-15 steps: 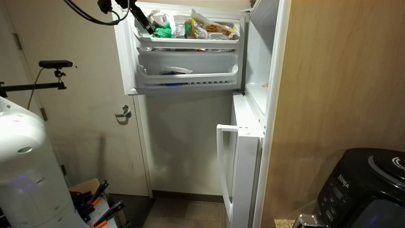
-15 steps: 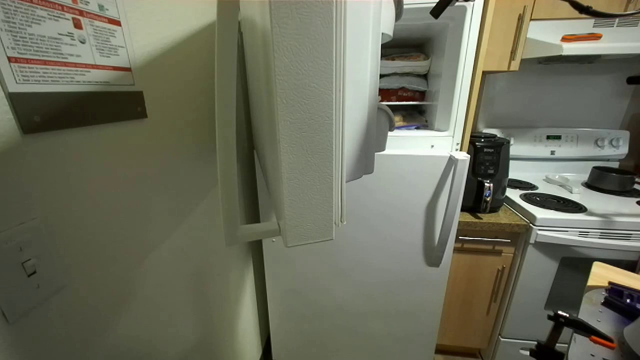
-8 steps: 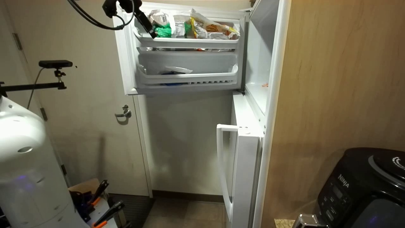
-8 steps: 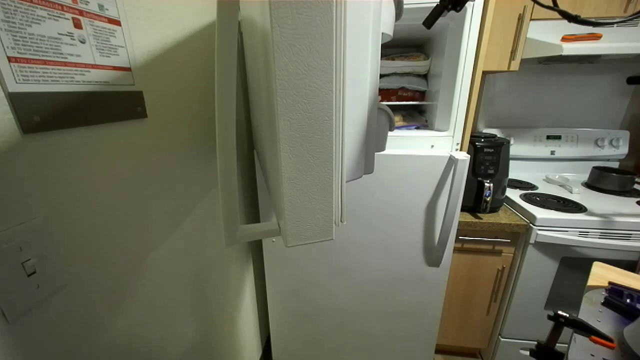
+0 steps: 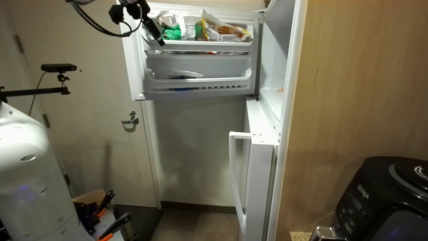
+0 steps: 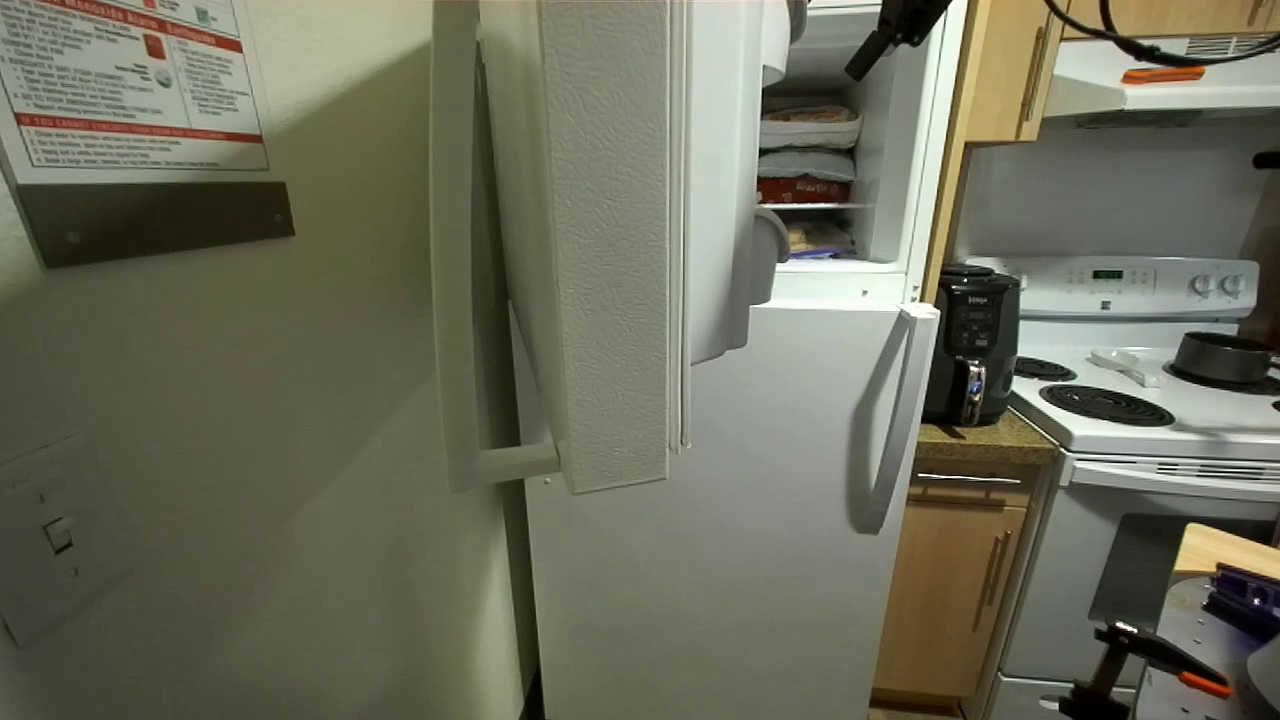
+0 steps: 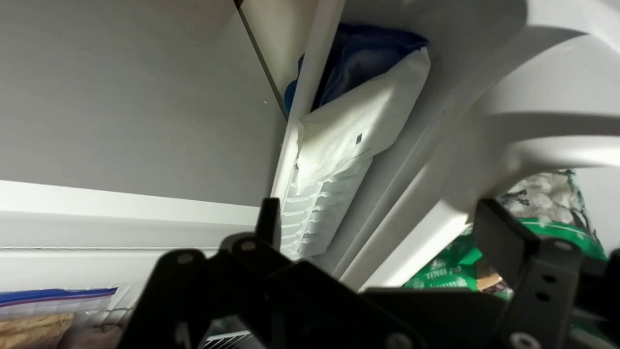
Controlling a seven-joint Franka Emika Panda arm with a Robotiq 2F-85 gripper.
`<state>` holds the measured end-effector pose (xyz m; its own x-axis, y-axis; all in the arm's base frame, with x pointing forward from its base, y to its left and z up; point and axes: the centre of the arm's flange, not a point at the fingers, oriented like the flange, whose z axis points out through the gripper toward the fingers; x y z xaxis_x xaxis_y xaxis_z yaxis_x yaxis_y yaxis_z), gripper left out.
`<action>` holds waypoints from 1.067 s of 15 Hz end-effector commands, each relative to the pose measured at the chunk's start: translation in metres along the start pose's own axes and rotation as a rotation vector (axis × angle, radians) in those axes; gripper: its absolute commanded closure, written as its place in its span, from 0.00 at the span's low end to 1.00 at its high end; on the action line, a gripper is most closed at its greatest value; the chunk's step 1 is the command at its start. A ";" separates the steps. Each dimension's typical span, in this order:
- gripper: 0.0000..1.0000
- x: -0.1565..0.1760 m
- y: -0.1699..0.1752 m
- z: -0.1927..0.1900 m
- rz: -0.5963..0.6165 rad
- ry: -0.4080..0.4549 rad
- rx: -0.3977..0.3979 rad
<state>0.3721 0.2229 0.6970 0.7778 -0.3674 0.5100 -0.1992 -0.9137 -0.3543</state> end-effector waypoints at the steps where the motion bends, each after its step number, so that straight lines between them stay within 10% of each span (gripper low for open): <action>1: 0.00 -0.007 0.010 0.011 0.011 -0.003 -0.005; 16: 0.00 -0.002 0.010 0.013 0.011 -0.020 -0.022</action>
<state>0.3760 0.2168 0.6823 0.7873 -0.3736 0.4905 -0.2201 -0.9134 -0.3425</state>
